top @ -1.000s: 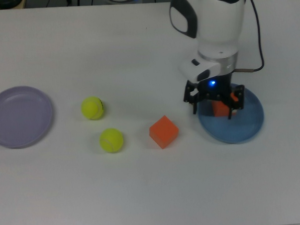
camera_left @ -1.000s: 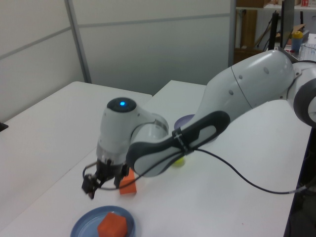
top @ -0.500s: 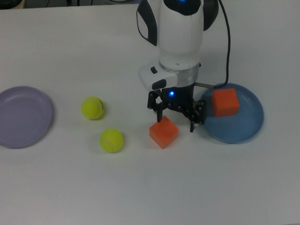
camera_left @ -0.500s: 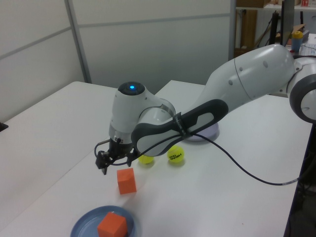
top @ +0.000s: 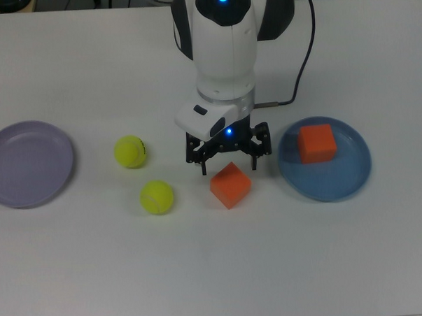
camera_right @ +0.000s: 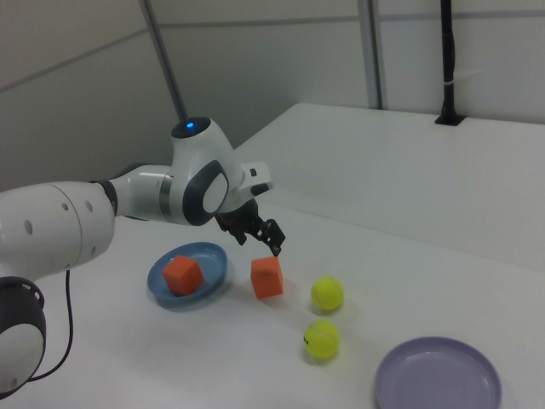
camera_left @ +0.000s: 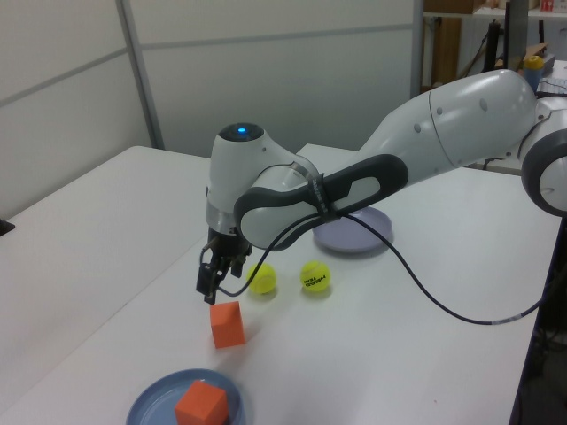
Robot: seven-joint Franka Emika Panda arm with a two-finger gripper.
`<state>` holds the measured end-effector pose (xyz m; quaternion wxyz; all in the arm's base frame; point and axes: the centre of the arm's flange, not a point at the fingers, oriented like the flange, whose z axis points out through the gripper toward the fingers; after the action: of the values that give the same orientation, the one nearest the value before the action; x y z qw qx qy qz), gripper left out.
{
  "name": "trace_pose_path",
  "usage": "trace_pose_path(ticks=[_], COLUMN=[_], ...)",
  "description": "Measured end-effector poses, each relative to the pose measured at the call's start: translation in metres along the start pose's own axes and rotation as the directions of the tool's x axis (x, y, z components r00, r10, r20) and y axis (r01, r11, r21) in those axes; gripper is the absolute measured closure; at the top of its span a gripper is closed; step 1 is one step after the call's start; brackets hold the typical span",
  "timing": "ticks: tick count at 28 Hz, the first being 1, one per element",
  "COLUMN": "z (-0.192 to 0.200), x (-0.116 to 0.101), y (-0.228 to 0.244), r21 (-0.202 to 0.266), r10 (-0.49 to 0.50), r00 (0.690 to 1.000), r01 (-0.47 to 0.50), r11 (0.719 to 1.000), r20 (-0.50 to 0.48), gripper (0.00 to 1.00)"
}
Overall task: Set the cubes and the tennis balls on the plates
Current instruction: 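Lower the gripper onto the second orange cube and grasp it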
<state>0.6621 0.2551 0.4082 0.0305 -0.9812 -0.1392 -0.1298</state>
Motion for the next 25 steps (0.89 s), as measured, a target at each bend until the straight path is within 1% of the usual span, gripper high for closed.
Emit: trace_pose_path(ticks=[3,6,9,11,16,21,25], z=[0.001,0.003,0.007,0.010,0.020,0.044,0.056], x=[0.000,-0.001,-0.006,-0.010,-0.015,-0.020,-0.021], y=[0.007,0.010,0.011,0.011,0.008,0.008,0.009], r21=[-0.006,-0.007,0.004,0.034,0.101,0.119,0.127], r10=[-0.111,-0.200,-0.250,-0.276,-0.327,-0.347,-0.359], r00=[0.994,0.980,0.966,0.957,0.938,0.927,0.921], r01=[0.111,0.200,0.250,0.274,0.317,0.332,0.342], r11=[0.994,0.980,0.968,0.961,0.943,0.936,0.931], r20=[0.004,0.019,0.060,0.088,0.112,0.142,0.153], gripper=[0.00,0.00,0.00,0.00,0.00,0.00,0.00])
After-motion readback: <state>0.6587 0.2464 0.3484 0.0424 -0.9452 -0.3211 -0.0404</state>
